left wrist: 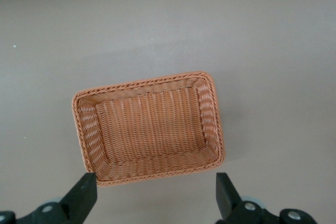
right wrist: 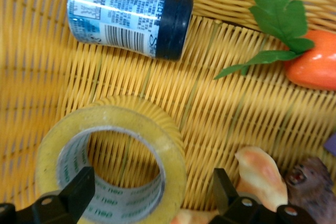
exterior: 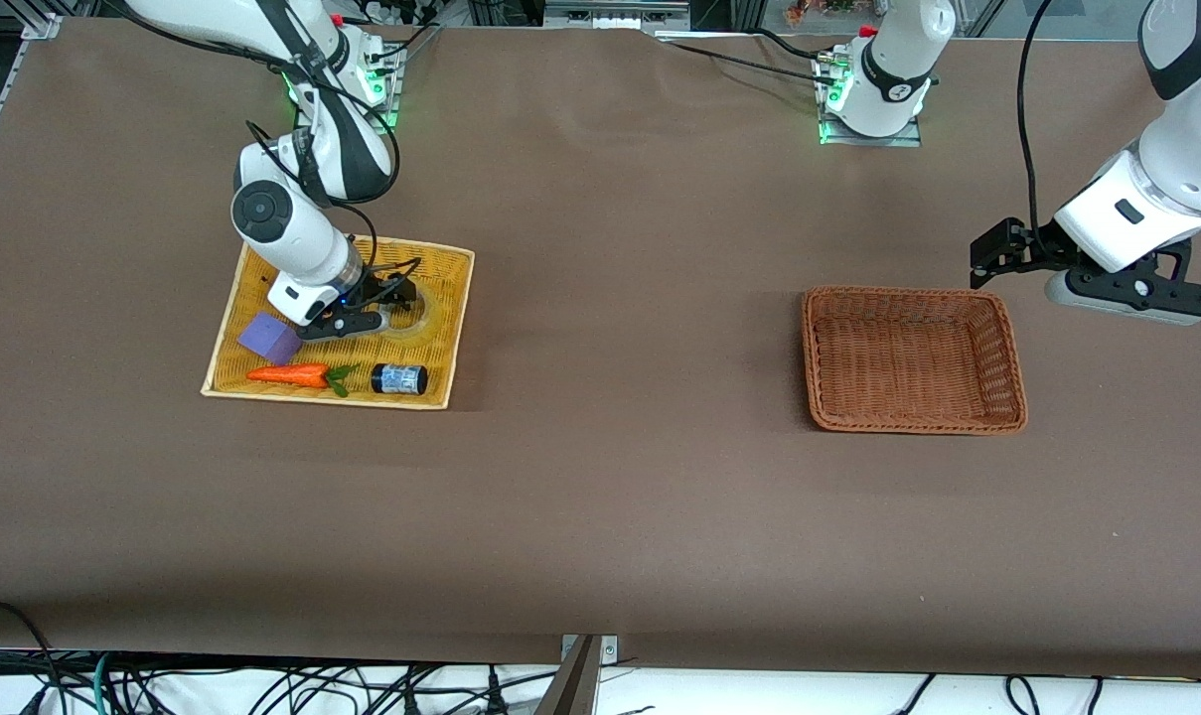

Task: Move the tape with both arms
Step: 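Reach the right gripper down to the yellow tape roll in the tray, then grasp the tape roll with the right gripper and carry it toward the basket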

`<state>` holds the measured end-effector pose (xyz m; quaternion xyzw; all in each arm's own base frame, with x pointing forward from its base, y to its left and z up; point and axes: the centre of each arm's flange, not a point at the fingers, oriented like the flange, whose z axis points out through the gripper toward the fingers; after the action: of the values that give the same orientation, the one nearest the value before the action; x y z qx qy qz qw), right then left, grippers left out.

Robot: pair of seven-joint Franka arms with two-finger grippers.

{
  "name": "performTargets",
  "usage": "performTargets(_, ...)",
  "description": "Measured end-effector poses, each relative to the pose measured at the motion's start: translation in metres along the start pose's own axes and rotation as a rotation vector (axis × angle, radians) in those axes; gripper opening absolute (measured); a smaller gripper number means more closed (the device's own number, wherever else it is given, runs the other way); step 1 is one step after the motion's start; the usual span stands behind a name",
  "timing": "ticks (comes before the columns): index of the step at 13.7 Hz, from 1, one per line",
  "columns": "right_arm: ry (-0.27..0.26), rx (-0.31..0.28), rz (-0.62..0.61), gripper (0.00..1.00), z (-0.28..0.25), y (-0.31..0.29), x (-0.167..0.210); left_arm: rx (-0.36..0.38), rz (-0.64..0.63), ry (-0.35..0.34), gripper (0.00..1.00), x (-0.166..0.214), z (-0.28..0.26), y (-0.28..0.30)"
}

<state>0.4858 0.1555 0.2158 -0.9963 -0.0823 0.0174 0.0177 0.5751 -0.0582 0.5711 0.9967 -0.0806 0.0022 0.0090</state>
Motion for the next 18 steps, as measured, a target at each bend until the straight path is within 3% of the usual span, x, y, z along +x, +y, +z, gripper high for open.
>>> performTargets(2,-0.003,0.001,0.0,0.97,0.009,0.0,0.0,0.0,0.0,0.0,1.0,0.0,0.0,0.0)
performTargets(3,-0.007,0.0,0.0,0.9,0.012,0.0,-0.001,0.0,0.0,0.0,1.0,0.0,0.0,0.0)
performTargets(7,-0.006,0.0,0.0,0.41,0.01,0.0,0.001,0.0,0.0,0.0,1.0,0.0,0.0,0.0)
performTargets(9,0.013,0.0,-0.005,0.22,-0.001,-0.001,0.005,0.0,-0.001,0.0,1.0,0.0,0.0,0.0)
performTargets(15,-0.002,-0.014,-0.036,0.22,-0.117,-0.018,0.042,0.0,-0.001,0.0,1.0,0.0,0.0,0.0)
performTargets(18,0.017,-0.008,-0.099,0.22,-0.178,-0.083,0.06,0.0,-0.001,0.0,1.0,0.0,0.0,-0.001)
